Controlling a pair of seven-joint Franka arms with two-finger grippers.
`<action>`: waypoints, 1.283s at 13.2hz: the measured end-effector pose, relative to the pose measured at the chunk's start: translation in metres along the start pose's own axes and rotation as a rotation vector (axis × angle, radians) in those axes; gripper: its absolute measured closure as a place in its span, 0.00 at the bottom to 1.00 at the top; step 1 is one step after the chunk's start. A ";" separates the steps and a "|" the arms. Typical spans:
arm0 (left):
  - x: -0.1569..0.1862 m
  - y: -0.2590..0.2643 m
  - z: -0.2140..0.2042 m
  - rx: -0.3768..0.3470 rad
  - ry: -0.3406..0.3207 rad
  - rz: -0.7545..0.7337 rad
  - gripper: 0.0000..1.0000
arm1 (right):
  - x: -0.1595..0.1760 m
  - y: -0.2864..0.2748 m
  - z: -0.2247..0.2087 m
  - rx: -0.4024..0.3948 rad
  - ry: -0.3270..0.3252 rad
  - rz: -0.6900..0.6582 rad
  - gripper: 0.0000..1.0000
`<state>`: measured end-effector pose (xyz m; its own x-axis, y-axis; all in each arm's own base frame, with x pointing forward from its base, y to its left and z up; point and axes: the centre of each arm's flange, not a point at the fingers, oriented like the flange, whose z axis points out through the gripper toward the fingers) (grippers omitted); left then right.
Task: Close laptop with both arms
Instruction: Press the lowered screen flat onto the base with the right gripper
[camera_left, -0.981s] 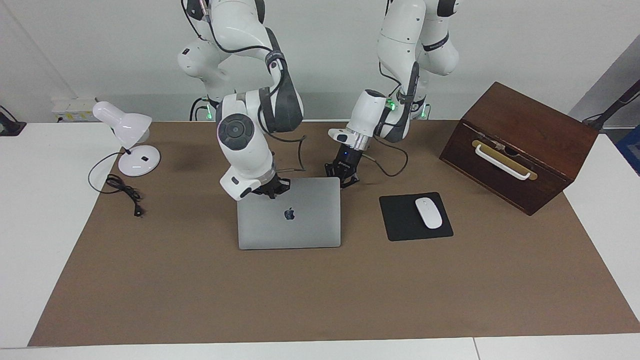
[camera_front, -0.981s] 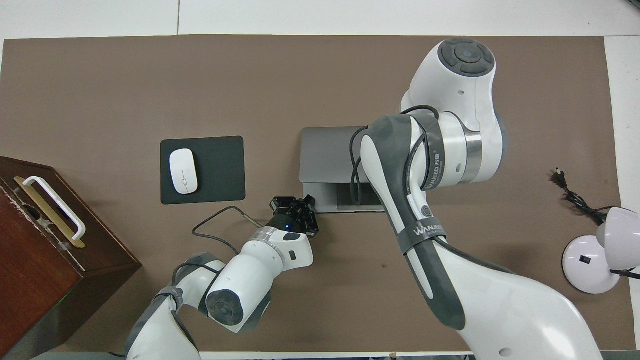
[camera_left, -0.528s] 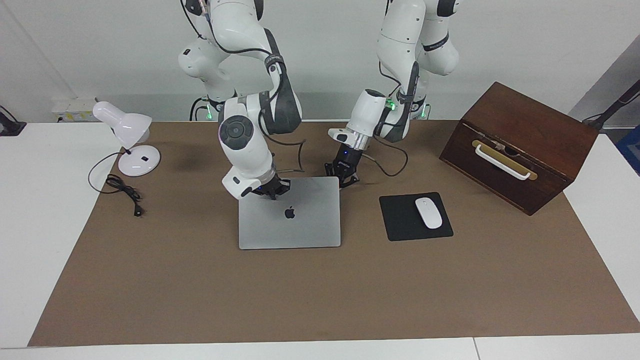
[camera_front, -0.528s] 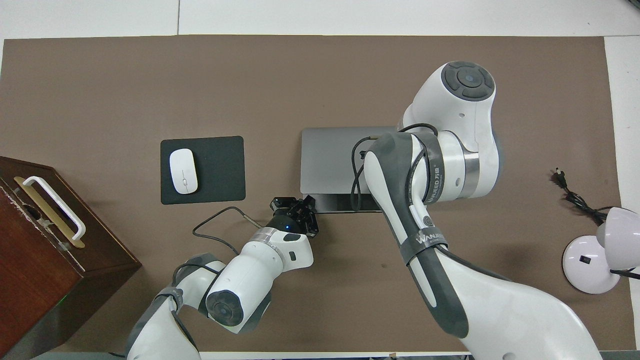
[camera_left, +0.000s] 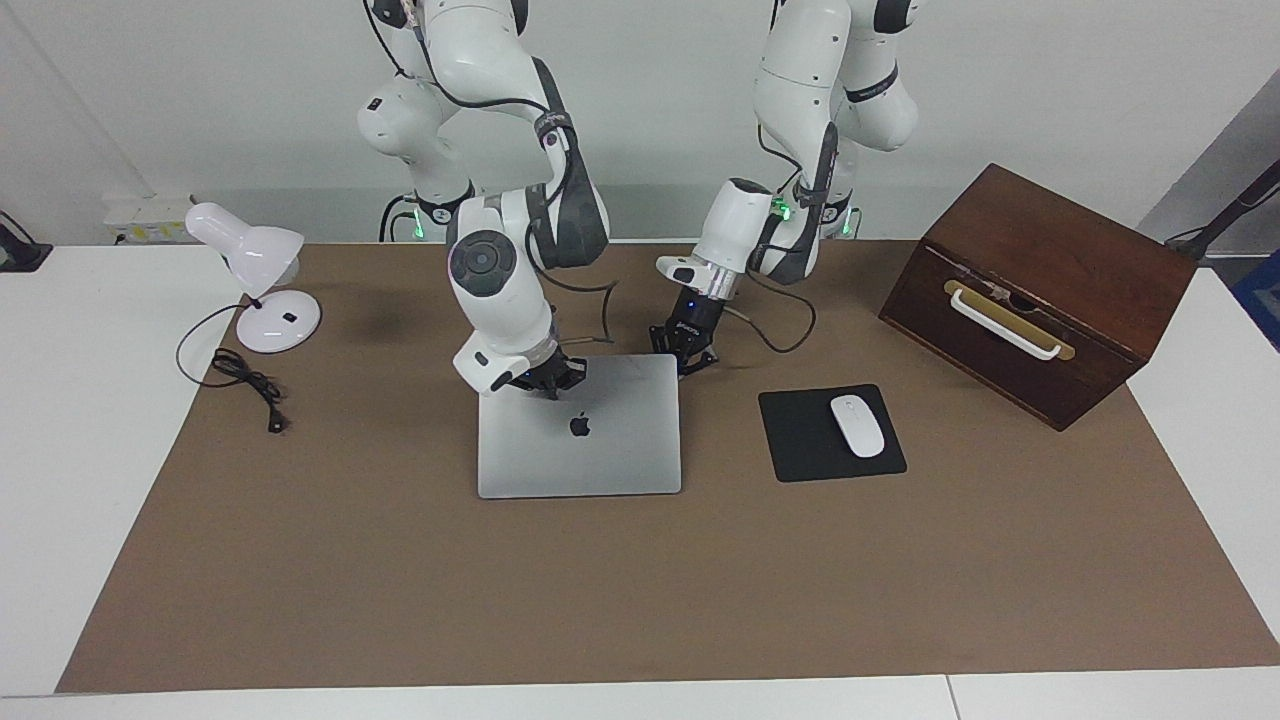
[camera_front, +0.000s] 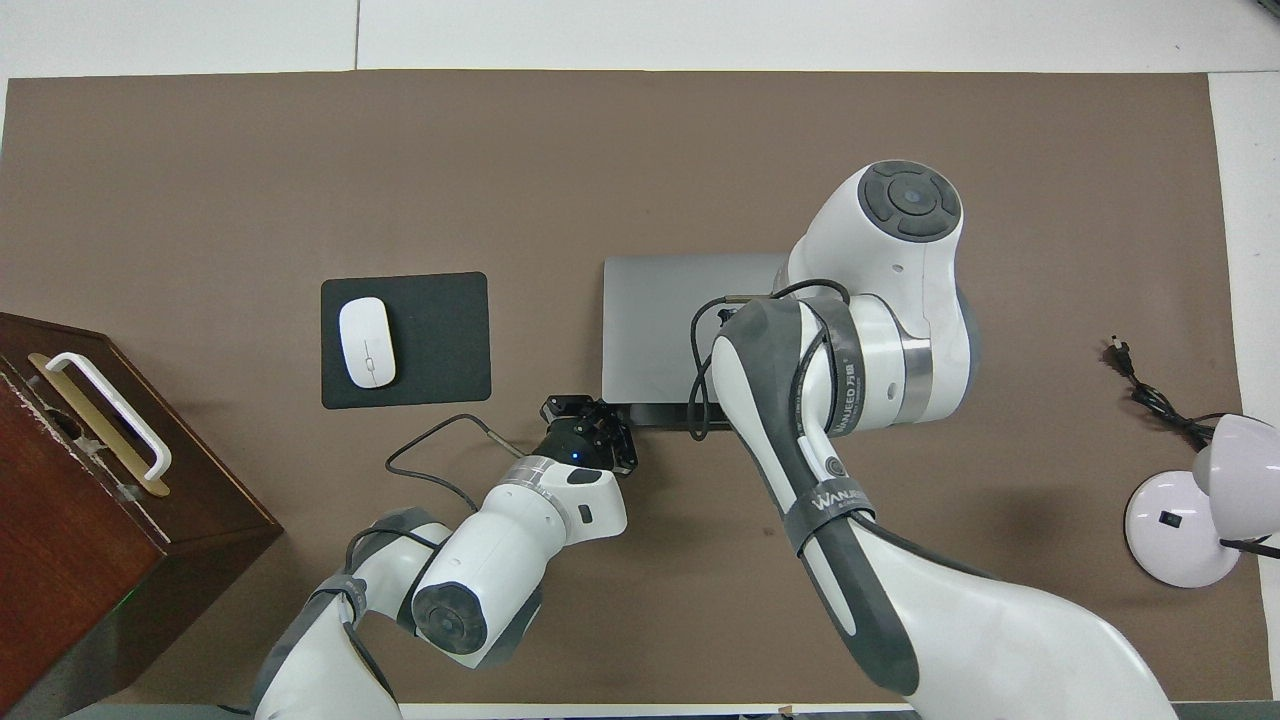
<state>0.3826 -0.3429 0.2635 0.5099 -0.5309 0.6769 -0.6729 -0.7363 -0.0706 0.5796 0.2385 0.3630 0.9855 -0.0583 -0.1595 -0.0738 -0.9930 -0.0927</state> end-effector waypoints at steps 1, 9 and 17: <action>0.000 0.000 0.000 0.000 0.000 0.000 0.99 | 0.000 0.001 0.002 -0.001 0.000 0.002 0.99; 0.000 0.000 0.000 0.000 0.000 0.001 0.99 | -0.003 0.007 0.018 -0.009 0.005 0.012 0.99; 0.000 0.000 0.000 0.000 0.000 0.001 0.99 | -0.005 0.006 0.029 0.007 0.018 0.023 0.99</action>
<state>0.3826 -0.3429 0.2634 0.5092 -0.5316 0.6768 -0.6734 -0.7359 -0.0714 0.5694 0.2359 0.3348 0.9861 -0.0829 -0.1441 -0.0973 -0.9906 -0.0963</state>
